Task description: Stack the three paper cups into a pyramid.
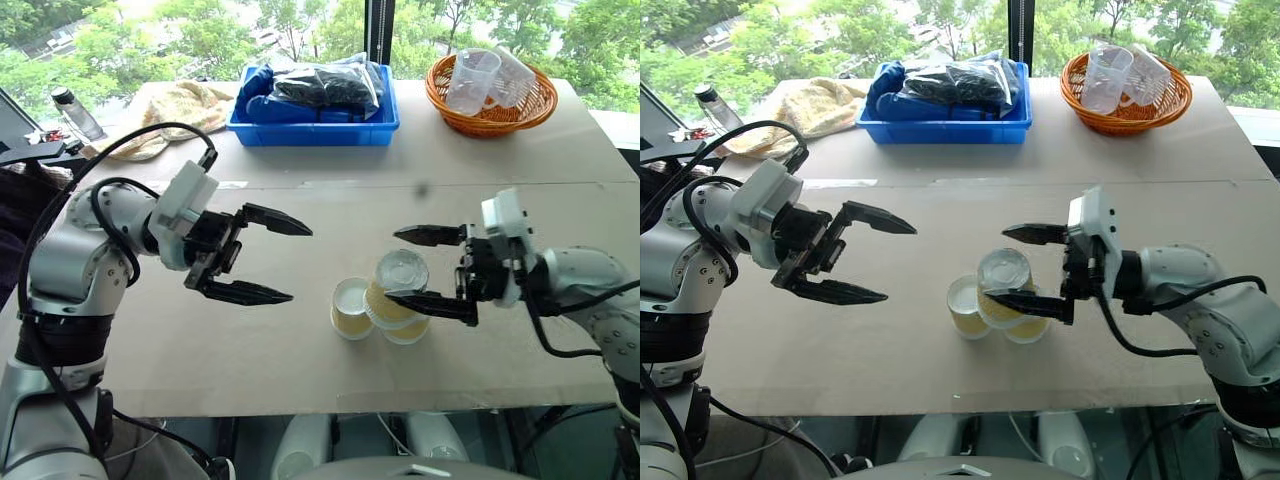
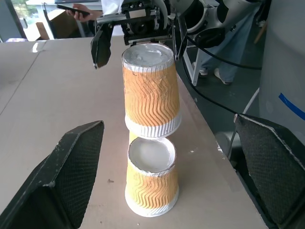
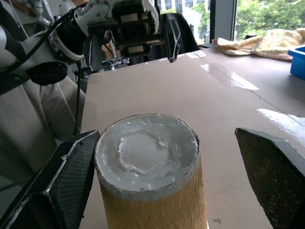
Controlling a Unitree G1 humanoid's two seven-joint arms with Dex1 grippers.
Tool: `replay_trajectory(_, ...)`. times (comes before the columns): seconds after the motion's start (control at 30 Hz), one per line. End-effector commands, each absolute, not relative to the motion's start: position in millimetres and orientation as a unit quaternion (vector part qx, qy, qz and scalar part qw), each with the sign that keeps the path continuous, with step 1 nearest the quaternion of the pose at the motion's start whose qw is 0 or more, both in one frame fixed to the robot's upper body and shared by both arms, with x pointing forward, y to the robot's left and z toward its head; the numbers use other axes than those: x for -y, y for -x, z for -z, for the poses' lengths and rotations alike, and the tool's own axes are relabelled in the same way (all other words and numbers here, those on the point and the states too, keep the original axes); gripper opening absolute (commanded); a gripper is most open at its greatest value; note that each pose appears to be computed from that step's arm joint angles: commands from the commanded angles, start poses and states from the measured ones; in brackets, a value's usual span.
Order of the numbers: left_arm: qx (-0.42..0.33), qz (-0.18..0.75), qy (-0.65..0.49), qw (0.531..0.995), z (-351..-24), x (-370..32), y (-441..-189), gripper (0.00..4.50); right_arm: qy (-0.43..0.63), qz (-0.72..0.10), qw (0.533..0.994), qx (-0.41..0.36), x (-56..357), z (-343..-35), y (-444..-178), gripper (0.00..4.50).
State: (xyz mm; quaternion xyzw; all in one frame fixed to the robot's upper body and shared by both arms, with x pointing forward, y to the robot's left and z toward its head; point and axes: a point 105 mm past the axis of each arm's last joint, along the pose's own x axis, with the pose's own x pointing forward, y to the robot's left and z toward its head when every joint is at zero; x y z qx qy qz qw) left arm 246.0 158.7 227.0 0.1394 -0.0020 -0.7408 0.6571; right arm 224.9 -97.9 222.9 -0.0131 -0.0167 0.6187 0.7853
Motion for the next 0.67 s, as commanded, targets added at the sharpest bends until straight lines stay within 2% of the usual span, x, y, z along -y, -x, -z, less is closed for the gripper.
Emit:
replay_trajectory(0.03, 0.012, 0.718, -0.133, 0.683, -227, -168, -245, 4.50, 0.021, -0.605, 0.796, 0.019, 120, -228, -208, 4.47)
replay_trajectory(0.17, 0.000, 0.680, -0.122, 0.723, -209, -179, -250, 4.50, 0.012, -0.535, 0.844, -0.014, 154, -204, -212, 4.47)
replay_trajectory(0.23, -0.012, 0.637, -0.116, 0.762, -194, -185, -258, 4.50, -0.002, -0.490, 0.871, -0.028, 176, -181, -218, 4.47)
replay_trajectory(0.37, -0.046, 0.539, -0.118, 0.832, -150, -198, -275, 4.50, -0.011, -0.385, 0.923, -0.012, 215, -144, -243, 4.47)
replay_trajectory(0.47, -0.057, 0.473, -0.115, 0.871, -124, -204, -283, 4.50, 0.035, -0.356, 0.934, 0.009, 229, -123, -257, 4.47)
replay_trajectory(0.6, -0.061, 0.445, -0.123, 0.885, -107, -201, -280, 4.50, 0.074, -0.377, 0.923, 0.020, 226, -108, -262, 4.47)
replay_trajectory(0.67, -0.062, 0.438, -0.121, 0.888, -102, -198, -278, 4.50, 0.055, -0.367, 0.928, 0.016, 229, -103, -268, 4.47)
